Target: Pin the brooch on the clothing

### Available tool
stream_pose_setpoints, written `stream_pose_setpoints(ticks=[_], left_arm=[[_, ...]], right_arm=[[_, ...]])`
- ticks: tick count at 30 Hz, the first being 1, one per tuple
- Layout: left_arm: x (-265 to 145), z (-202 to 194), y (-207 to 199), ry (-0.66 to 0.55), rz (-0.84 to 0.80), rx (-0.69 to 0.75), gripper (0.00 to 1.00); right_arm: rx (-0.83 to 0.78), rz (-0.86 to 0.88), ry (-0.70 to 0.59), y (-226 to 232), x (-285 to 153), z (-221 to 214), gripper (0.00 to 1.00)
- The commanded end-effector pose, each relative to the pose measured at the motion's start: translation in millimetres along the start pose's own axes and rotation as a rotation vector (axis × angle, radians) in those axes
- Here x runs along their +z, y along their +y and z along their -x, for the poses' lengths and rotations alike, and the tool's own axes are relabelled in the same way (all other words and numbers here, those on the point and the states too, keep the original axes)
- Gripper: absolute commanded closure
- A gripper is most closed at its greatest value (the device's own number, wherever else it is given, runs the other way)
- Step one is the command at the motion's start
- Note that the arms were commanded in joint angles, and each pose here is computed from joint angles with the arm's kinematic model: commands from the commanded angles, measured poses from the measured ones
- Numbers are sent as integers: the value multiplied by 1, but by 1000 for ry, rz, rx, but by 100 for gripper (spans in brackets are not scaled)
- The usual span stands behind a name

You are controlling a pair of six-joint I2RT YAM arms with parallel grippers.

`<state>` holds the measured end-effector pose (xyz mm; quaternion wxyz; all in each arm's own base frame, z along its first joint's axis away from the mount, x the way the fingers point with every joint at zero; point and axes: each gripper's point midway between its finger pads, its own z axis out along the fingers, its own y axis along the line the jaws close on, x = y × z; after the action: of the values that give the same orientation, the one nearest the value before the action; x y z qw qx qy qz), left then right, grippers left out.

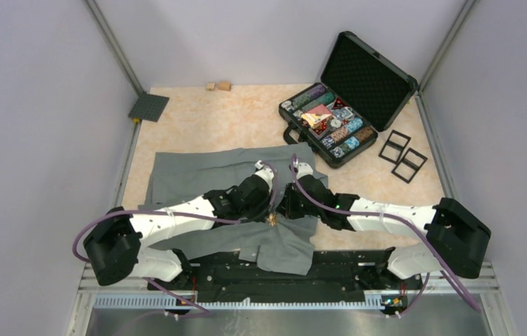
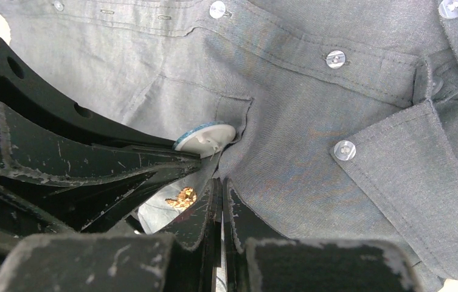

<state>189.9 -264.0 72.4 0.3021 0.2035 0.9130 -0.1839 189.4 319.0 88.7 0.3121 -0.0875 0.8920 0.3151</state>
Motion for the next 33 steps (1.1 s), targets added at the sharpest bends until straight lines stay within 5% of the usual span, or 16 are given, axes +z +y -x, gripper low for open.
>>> stream_pose_setpoints(ticks=[1,33], left_arm=[[-1,9,-3,-16,10,21,100],[-5,16,-28,-72,-114,-13,100]], right_arm=[[-7,84,-96,24,-11,22,100],[-53,115,-12,17,16,-12,100]])
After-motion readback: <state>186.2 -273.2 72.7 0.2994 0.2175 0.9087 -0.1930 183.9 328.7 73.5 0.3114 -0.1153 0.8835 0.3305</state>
